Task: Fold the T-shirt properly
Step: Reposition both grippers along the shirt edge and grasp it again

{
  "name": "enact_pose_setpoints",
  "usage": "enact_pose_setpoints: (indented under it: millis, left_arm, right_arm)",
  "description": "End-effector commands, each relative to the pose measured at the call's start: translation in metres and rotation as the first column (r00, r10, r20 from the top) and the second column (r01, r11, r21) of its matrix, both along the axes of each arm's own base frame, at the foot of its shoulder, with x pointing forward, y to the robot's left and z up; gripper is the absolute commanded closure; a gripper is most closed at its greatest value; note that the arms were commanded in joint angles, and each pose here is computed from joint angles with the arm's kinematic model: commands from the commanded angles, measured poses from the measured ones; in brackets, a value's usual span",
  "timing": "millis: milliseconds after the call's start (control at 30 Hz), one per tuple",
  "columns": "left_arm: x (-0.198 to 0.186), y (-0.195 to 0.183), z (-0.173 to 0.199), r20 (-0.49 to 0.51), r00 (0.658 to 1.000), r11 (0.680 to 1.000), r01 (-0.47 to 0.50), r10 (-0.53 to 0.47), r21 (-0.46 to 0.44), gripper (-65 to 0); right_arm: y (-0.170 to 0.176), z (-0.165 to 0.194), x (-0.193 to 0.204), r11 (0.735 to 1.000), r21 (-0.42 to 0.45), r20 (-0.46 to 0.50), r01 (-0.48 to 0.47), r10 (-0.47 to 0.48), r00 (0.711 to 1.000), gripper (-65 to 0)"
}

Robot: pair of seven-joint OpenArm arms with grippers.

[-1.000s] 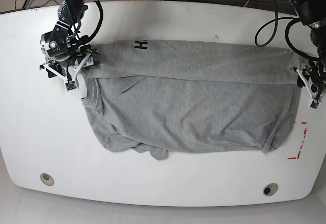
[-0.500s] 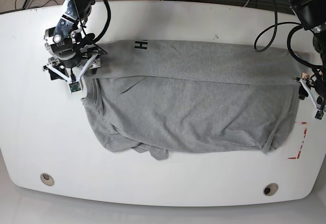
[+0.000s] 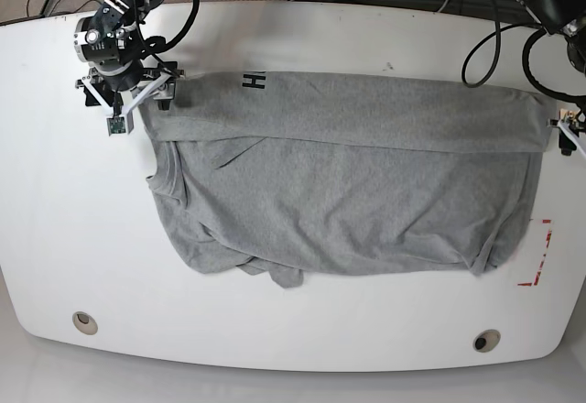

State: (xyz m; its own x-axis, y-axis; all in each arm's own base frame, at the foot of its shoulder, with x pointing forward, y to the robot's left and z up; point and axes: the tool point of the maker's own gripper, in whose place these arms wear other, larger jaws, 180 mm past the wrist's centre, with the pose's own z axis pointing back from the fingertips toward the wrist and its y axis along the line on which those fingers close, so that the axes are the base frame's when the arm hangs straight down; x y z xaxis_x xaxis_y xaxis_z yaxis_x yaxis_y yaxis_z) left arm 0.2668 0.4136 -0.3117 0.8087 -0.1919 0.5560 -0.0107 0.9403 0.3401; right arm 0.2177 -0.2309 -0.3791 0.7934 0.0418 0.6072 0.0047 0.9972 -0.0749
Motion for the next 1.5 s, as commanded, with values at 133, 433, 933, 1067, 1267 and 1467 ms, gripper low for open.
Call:
enact_pose_setpoints:
  millis: [133,433,933,1067,1267,1467]
  left_arm:
    - [-0.004,0.018,0.019,0.038,0.999,0.999,-0.036,0.034,0.039,-37.2]
    - [-0.002,0.016,0.018,0.078,0.997,0.999,-0.023,0.02,0.032,-37.2]
    - [-0.015,0.007,-0.029,0.008,0.999,0.996,-0.048,0.049,-0.078,-37.2]
    - [-0.018,0.001,-0.039,-0.005,0.999,0.993,-0.054,0.054,-0.105,-37.2]
    - [-0.019,-0.004,-0.045,-0.024,0.999,0.993,-0.044,0.042,-0.112,-37.2]
    - [-0.023,-0.021,-0.072,-0.089,0.996,0.987,-0.018,0.004,-0.162,-37.2]
  right_arm:
    - [-0.007,0.003,0.002,0.999,0.014,0.033,0.029,-0.029,0.999,-48.4]
    - [-0.001,-0.016,0.004,0.997,0.067,0.021,0.029,-0.03,0.999,-48.4]
    - [0.018,-0.05,-0.002,0.979,0.201,-0.028,0.041,-0.036,0.999,-48.2]
    - [0.019,-0.056,-0.004,0.976,0.214,-0.044,0.046,-0.037,0.998,-48.0]
    - [0.021,-0.056,-0.005,0.976,0.215,-0.047,0.042,-0.033,0.998,-48.0]
    - [0.021,-0.056,-0.005,0.976,0.215,-0.047,0.042,-0.033,0.998,-48.0]
